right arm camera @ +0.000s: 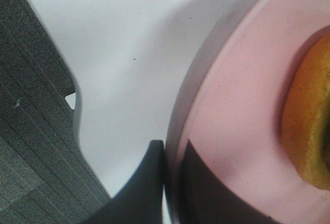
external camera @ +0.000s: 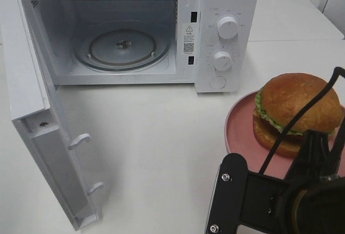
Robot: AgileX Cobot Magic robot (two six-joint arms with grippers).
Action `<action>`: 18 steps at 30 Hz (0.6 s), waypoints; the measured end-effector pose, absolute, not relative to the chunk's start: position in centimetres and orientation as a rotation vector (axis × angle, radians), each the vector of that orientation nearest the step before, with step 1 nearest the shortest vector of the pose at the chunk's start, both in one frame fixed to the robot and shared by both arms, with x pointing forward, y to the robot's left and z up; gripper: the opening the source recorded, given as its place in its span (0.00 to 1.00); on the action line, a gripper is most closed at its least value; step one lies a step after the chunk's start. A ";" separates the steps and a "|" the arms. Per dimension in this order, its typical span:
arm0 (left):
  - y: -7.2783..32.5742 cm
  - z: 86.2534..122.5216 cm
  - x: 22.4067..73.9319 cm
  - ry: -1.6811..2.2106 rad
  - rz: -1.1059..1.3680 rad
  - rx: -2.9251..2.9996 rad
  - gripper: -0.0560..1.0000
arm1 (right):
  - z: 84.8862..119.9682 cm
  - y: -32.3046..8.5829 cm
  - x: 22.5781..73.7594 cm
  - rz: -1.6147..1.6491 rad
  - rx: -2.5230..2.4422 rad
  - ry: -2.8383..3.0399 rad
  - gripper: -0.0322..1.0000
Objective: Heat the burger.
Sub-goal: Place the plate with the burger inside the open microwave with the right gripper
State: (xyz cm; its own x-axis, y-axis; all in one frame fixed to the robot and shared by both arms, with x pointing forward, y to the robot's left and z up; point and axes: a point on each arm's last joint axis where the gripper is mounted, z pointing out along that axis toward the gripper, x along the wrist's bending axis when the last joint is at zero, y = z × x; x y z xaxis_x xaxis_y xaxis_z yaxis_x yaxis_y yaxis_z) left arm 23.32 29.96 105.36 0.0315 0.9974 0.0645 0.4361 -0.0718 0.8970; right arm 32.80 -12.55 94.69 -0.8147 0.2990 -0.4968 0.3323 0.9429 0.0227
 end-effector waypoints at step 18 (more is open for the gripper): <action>30.0 105.4 23.3 1.488 1.000 1.599 0.93 | 94.6 -11.8 32.9 -0.030 0.226 2.623 0.07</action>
State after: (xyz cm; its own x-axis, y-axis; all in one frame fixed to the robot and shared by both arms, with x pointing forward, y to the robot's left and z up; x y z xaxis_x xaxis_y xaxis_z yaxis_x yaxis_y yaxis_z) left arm 23.32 29.96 105.36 0.0315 0.9974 0.0645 0.4361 -0.0718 0.8970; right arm 32.87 -11.79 94.63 -0.8596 0.1550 -0.4869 0.1661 0.9859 0.0207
